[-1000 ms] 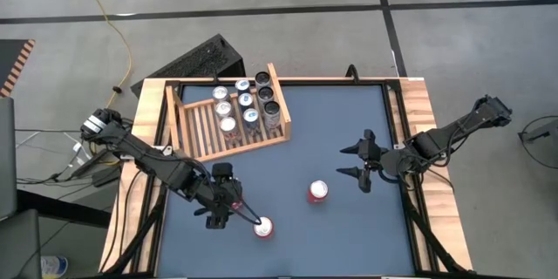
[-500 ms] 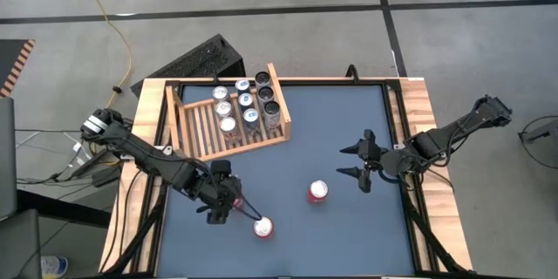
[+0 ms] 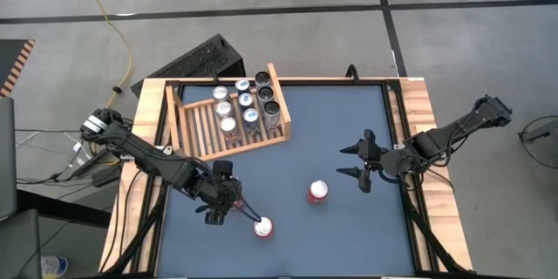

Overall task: Place canned beverage on shelf
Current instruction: Put the top left red soda can on the shelf

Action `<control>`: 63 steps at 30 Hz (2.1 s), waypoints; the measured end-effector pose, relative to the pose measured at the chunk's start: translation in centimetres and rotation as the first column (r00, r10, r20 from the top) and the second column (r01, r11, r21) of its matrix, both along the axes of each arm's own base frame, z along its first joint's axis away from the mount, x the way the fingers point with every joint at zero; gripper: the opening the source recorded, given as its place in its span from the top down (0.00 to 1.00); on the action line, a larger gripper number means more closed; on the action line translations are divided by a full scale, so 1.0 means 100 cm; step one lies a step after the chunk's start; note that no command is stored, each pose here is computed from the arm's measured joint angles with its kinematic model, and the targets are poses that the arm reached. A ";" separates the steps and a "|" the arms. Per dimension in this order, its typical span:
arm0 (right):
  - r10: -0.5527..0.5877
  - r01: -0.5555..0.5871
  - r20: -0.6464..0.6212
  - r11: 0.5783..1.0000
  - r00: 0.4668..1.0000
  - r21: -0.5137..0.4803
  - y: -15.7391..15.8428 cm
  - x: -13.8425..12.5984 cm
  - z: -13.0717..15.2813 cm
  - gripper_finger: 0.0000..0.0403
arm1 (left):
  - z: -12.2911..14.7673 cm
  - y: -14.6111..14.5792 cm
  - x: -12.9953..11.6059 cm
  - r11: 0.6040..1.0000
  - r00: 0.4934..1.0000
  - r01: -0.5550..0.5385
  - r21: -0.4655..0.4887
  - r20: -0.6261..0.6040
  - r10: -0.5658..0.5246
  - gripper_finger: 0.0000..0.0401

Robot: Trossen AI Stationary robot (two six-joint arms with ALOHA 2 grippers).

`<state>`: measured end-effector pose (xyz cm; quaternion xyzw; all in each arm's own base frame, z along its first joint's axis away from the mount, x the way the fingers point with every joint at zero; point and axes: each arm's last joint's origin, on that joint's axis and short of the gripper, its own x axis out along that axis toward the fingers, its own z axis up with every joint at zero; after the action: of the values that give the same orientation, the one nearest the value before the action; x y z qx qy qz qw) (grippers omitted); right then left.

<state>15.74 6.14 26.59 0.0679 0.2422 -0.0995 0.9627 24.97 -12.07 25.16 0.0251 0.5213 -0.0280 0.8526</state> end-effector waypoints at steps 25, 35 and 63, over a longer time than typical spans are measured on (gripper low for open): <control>-0.002 0.002 -0.013 1.000 1.000 -0.002 0.000 -0.001 -0.001 0.31 | 0.058 0.013 -0.017 0.997 0.989 -0.075 0.029 0.133 0.071 0.42; 0.000 0.000 -0.017 1.000 1.000 -0.012 0.000 -0.001 -0.001 0.31 | 0.110 0.068 -0.091 0.915 0.865 -0.398 -0.066 0.304 0.398 0.42; 0.015 -0.021 -0.062 0.995 0.998 -0.099 -0.002 -0.003 -0.004 0.31 | 0.114 0.188 -0.110 0.816 0.810 -0.575 0.065 0.185 0.556 0.43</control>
<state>15.46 5.94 26.15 0.0147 0.2667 -0.1046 0.9580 13.95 6.73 36.58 -0.0790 0.4368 0.2598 0.8576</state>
